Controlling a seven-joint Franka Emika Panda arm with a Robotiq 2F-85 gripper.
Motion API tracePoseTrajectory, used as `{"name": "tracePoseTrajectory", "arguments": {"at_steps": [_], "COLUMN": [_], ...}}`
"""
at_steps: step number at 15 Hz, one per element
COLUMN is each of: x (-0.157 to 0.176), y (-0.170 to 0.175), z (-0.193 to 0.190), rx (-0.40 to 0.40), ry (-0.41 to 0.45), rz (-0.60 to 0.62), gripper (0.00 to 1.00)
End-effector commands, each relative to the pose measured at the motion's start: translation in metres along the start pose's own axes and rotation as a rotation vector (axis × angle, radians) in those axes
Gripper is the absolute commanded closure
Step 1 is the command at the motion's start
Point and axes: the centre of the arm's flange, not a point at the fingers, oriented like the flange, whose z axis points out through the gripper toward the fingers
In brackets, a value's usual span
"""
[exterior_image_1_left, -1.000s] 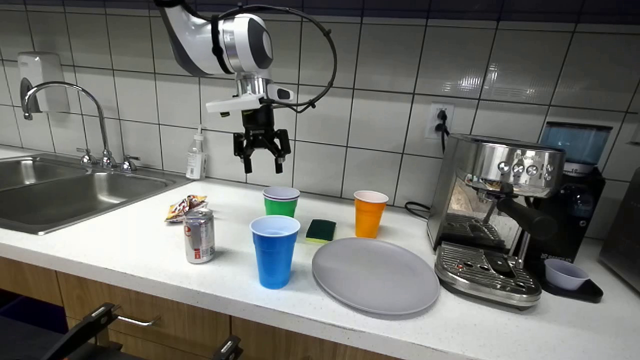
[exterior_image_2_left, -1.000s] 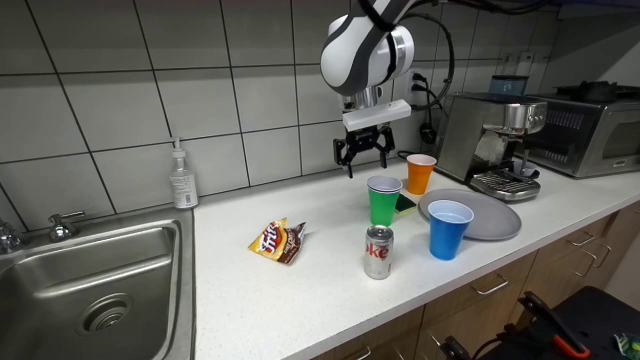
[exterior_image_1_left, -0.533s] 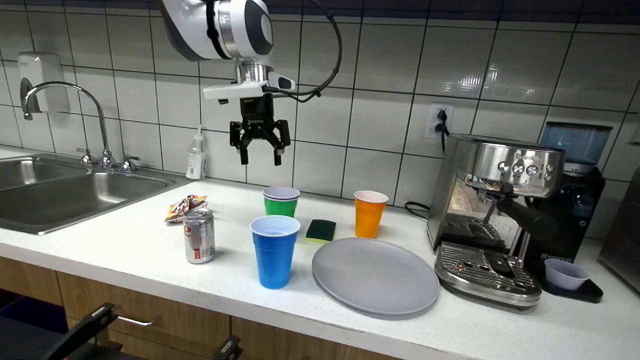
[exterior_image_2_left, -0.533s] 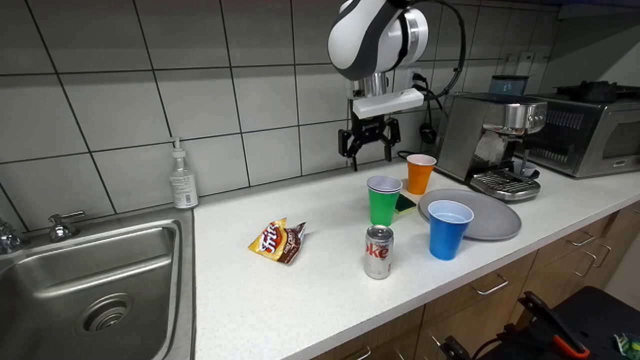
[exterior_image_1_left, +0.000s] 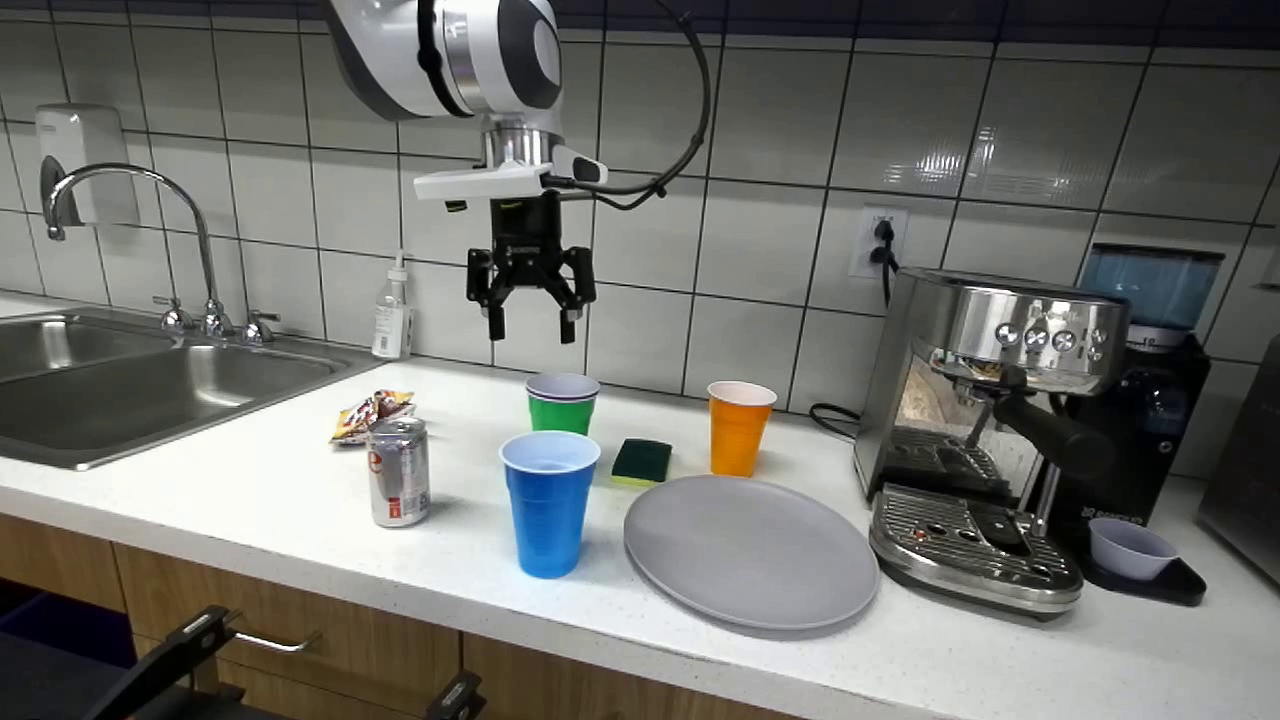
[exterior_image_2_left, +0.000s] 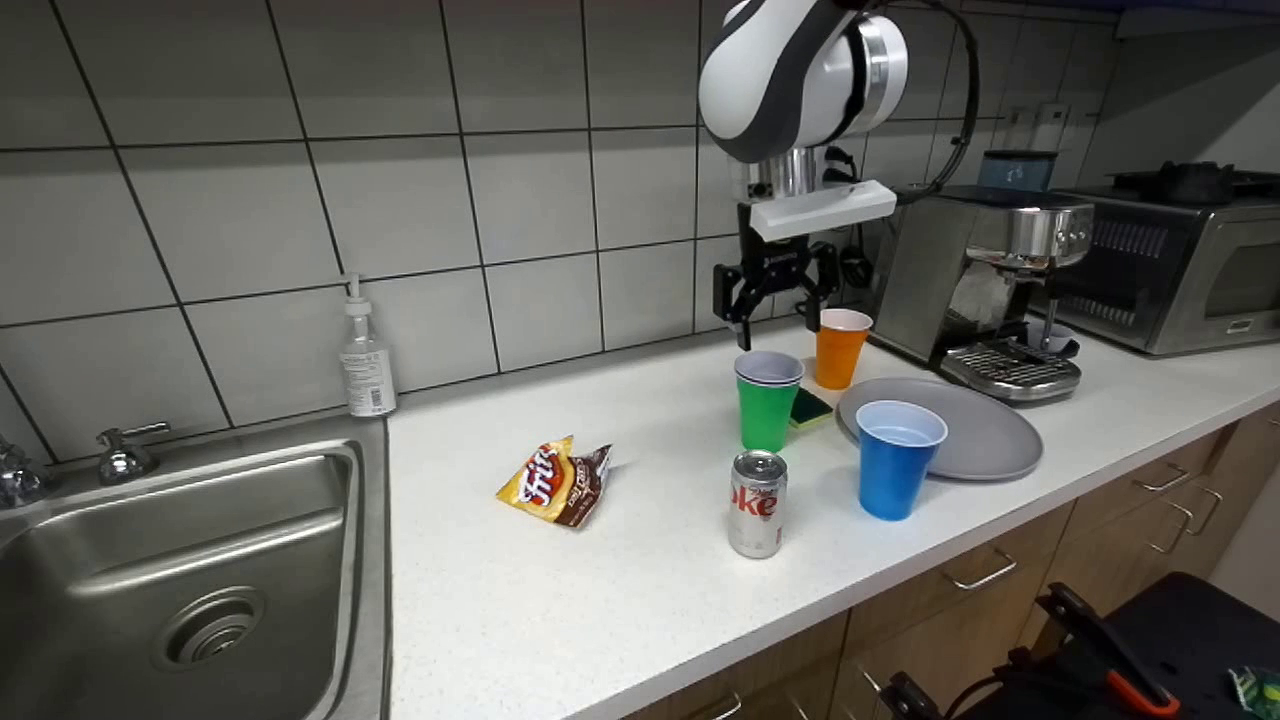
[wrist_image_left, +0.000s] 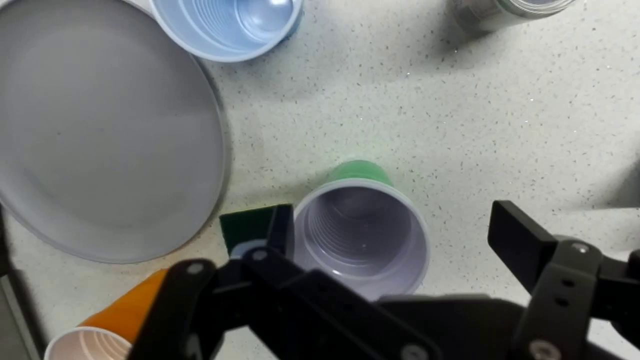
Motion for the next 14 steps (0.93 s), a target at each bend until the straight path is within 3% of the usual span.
{"name": "tracePoseTrajectory", "arguments": {"at_steps": [1, 14], "x": [-0.027, -0.104], "y": [0.025, 0.046], "z": [-0.006, -0.014], "rx": [0.020, 0.038], "ry": [0.020, 0.002], "rz": [-0.006, -0.125], "gripper": [0.00, 0.00]}}
